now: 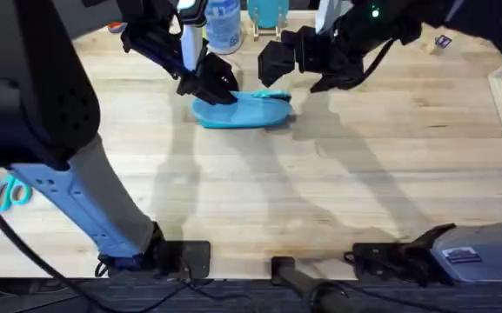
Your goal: Unzip the bag, pick up the pens from the table one at a time and place them inside, then zip the bag closed.
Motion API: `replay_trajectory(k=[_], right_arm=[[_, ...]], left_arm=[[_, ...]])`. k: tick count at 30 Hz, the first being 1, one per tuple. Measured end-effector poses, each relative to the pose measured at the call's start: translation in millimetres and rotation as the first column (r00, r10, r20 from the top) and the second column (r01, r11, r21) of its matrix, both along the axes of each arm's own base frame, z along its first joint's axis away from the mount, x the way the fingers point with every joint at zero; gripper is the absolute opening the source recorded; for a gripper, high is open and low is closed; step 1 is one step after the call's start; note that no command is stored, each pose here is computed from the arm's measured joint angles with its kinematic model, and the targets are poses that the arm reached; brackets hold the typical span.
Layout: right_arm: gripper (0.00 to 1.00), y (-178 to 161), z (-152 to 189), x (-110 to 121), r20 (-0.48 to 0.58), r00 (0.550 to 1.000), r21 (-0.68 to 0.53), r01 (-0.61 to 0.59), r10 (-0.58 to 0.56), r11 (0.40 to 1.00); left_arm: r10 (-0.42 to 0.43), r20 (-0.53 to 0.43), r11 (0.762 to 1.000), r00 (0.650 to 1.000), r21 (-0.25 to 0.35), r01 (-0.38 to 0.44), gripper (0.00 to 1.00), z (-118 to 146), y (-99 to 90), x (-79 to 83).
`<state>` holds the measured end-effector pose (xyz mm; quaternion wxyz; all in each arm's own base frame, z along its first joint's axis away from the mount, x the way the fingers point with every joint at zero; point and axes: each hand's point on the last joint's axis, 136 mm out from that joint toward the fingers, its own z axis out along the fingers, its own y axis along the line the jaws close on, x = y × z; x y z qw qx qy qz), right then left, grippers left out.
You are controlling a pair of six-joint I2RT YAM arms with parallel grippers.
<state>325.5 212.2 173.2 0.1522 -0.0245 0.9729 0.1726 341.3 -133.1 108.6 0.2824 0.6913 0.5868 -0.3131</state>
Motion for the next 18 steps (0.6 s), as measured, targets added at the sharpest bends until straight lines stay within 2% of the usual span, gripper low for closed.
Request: replay_trajectory(k=[7,18], right_arm=[[0.996,-6.3,1.0,2.7,-0.018,1.000,0.034,-0.007,0.008,0.999],[0.996,-6.9,14.1,5.7,-0.046,0.996,0.214,-0.071,0.083,0.974]], left_arm=[[0.000,0.000,1.000,1.000,0.001,0.000,0.044,-0.2,0.1,0.0],[0.000,0.000,1.000,1.000,0.002,0.000,0.044,-0.2,0.2,0.0]])
